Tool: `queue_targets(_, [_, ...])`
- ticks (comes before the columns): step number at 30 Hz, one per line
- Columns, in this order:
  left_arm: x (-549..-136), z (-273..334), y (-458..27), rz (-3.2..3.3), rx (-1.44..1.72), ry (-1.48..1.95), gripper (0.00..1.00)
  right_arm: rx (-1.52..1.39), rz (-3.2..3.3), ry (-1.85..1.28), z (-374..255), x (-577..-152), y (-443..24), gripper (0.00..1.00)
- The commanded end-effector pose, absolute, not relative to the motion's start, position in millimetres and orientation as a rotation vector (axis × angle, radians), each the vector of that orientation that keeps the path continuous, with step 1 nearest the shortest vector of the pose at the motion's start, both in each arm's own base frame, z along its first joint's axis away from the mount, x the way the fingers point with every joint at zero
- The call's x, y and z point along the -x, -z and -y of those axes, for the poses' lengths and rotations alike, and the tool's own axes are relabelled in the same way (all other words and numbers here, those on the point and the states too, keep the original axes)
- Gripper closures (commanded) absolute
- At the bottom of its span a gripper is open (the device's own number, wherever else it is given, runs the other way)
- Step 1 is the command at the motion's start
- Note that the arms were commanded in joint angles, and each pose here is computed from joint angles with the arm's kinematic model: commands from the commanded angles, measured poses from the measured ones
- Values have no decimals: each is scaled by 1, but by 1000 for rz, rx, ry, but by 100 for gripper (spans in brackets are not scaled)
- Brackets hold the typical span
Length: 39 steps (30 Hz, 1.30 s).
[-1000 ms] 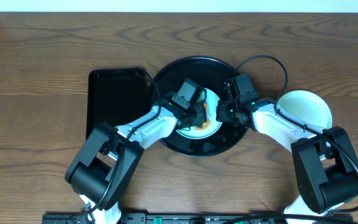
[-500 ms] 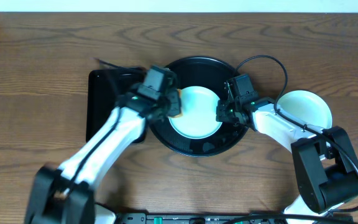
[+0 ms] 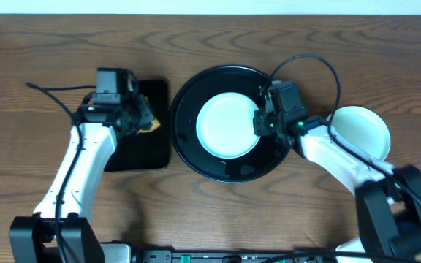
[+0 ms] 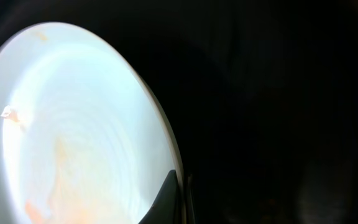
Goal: Clean dirty plates on tray and stack at the side
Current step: 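Move the left gripper with the sponge back over the small black tray, then lift the green plate with the right gripper and stack it on the right pile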
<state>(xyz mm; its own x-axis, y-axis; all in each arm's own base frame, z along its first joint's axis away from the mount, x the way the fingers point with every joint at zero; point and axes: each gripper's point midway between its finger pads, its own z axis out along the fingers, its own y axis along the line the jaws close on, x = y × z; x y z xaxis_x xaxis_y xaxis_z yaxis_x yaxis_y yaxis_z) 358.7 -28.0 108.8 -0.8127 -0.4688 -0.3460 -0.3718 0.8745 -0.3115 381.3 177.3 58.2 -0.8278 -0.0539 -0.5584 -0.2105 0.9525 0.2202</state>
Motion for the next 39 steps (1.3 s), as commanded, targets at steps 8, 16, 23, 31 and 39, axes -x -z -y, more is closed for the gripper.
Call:
queue_targets(8, [-351, 8, -61, -2764, 548, 237, 93, 425, -2215, 152, -136, -392, -153, 99])
queue_targets(16, [-341, 9, -13, -2933, 342, 188, 92, 459, -2030, 587, -118, -383, -203, 99])
queue_targets(23, [-340, 9, -3, -2962, 242, 178, 93, 505, -1938, 720, -128, -377, -221, 99])
queue_targets(31, [-341, 35, -6, -2945, -31, 335, 93, 436, -1940, 684, -127, -379, -223, 99])
queue_targets(39, [-341, -48, -8, -2839, 587, -327, 93, 237, -1941, 678, -109, -379, -228, 99])
